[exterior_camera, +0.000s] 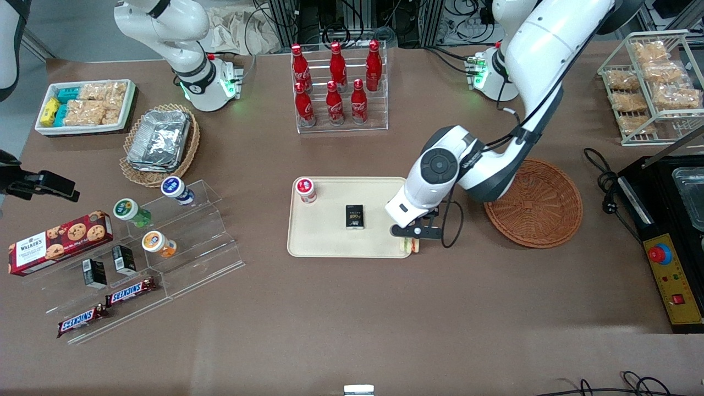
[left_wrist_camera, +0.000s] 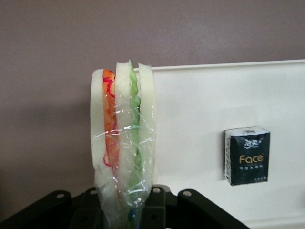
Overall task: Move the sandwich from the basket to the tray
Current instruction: 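Carry the sandwich over the cream tray beside the tissue pack, then lower the sandwich onto the tray and open the left gripper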
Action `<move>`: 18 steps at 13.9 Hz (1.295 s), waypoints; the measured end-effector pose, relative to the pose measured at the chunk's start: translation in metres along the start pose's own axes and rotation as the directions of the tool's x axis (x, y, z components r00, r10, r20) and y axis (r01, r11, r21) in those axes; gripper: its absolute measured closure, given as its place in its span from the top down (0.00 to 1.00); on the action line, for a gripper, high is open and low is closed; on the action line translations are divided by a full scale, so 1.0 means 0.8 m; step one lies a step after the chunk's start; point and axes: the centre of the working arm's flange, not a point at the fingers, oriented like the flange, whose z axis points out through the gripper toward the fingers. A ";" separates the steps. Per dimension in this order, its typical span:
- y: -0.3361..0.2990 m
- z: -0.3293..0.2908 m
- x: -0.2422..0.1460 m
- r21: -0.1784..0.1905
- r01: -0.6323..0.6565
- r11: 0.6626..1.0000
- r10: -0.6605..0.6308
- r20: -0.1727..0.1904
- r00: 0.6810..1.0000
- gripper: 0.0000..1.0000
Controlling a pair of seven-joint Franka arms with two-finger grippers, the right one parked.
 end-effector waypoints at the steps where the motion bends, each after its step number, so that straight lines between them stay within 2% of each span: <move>1: 0.004 0.014 -0.002 0.006 0.001 1.000 -0.001 -0.003 1.000 0.22; 11: 0.036 0.064 -0.036 0.028 0.014 1.000 -0.016 0.045 0.999 0.22; 12: 0.040 0.065 -0.039 0.029 0.013 0.999 -0.015 0.046 0.999 0.27; 14: 0.041 0.066 -0.040 0.030 0.025 0.999 -0.026 0.045 0.999 0.32; 18: 0.039 0.062 -0.035 0.029 0.042 0.999 -0.043 0.037 0.998 0.68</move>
